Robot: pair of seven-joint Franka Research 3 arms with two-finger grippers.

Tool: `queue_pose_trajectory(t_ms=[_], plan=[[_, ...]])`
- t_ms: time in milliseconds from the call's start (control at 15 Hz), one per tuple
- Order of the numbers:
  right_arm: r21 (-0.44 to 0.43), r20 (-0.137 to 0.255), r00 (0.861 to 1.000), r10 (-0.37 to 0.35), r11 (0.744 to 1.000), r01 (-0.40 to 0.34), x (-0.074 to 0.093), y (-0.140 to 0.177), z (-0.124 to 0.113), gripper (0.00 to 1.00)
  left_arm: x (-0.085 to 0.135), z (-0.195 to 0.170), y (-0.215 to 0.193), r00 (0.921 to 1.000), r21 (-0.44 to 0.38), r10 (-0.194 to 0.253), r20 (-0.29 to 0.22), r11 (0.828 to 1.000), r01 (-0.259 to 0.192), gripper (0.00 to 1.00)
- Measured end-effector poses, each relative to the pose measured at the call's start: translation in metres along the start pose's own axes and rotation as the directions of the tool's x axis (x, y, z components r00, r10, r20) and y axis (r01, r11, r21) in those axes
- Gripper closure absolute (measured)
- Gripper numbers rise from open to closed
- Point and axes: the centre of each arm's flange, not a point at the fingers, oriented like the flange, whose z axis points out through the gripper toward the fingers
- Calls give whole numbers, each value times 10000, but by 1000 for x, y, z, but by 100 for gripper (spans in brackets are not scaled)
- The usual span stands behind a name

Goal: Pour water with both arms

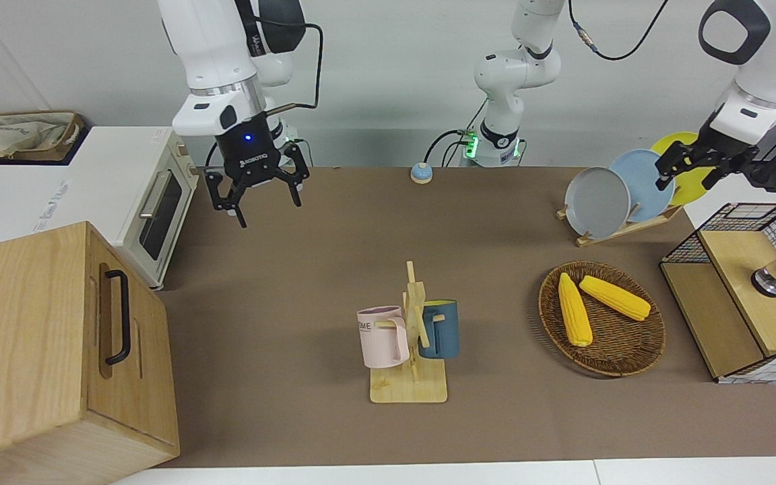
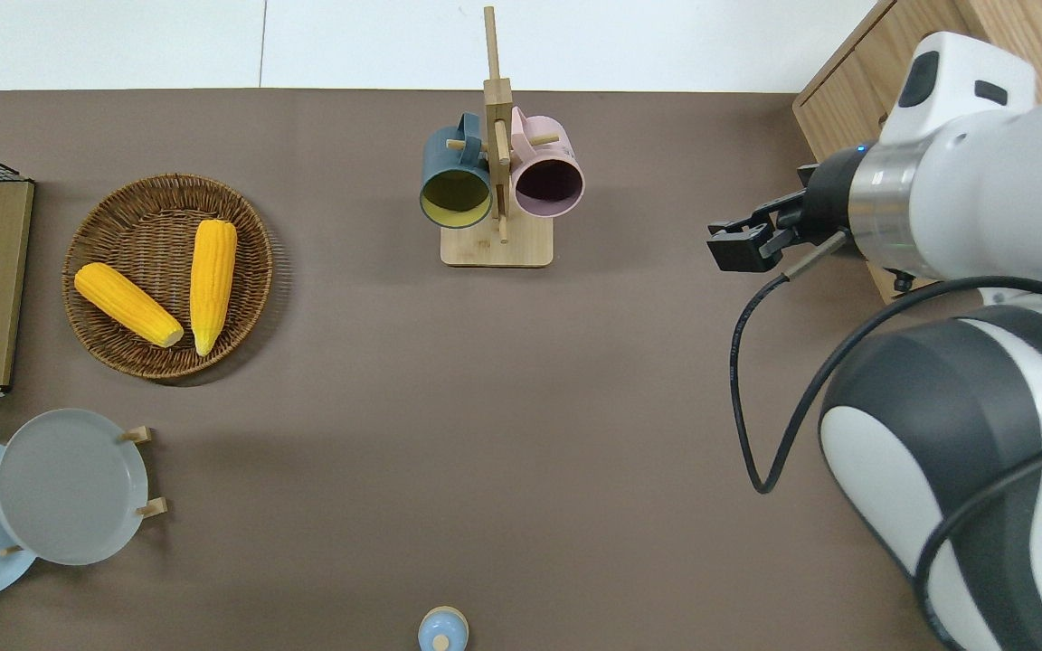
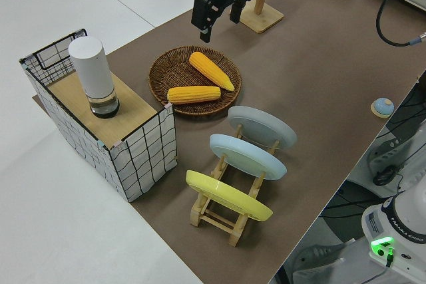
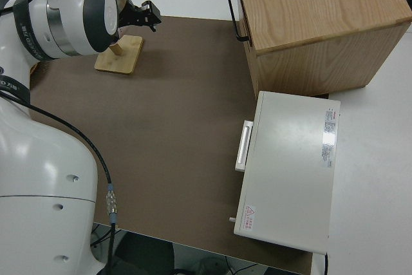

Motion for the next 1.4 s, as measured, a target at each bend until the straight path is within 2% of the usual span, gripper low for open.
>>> queue_pose_trajectory(t_ms=[133, 267, 400, 533, 667, 867, 1067, 1200, 1333, 1400], plan=[[-171, -242, 9961, -845, 9963, 841, 7, -9, 9, 1, 1, 4, -18, 9997, 83, 115, -199, 9999, -114, 0], [-366, -401, 9864, -1591, 9868, 1576, 15, -20, 23, 1, 2, 10, -37, 9987, 199, 302, -398, 9994, -294, 0], [-536, -503, 9715, -2315, 9720, 2288, 21, -30, 38, 1, 2, 16, -61, 9974, 251, 402, -601, 9989, -387, 0], [-717, -659, 9486, -3094, 9497, 3048, 27, -38, 53, 1, -1, 23, -87, 9947, 135, 423, -941, 9991, -412, 0], [-830, -801, 9306, -3571, 9328, 3507, 32, -43, 65, 2, -3, 25, -110, 9900, 219, 427, -1341, 9990, -401, 0], [-1103, -667, 9047, -4209, 9042, 4126, 37, -55, 84, 2, -7, 27, -139, 9799, 294, 363, -1959, 9991, -311, 0], [-1121, -474, 8831, -4668, 8810, 4597, 41, -71, 103, 2, -10, 33, -167, 9612, 130, 346, -2736, 9994, -322, 0], [-1115, -500, 8758, -4800, 8741, 4727, 45, -74, 116, 2, -13, 37, -187, 9421, 62, 306, -3338, 9995, -302, 0], [-1075, -585, 8722, -4857, 8716, 4782, 48, -76, 127, 2, -15, 43, -205, 9173, -78, 184, -3978, 9997, -235, 0], [-1057, -607, 8699, -4895, 8698, 4820, 51, -77, 132, 2, -16, 45, -214, 9006, -136, 115, -4345, 9997, -193, 0]])
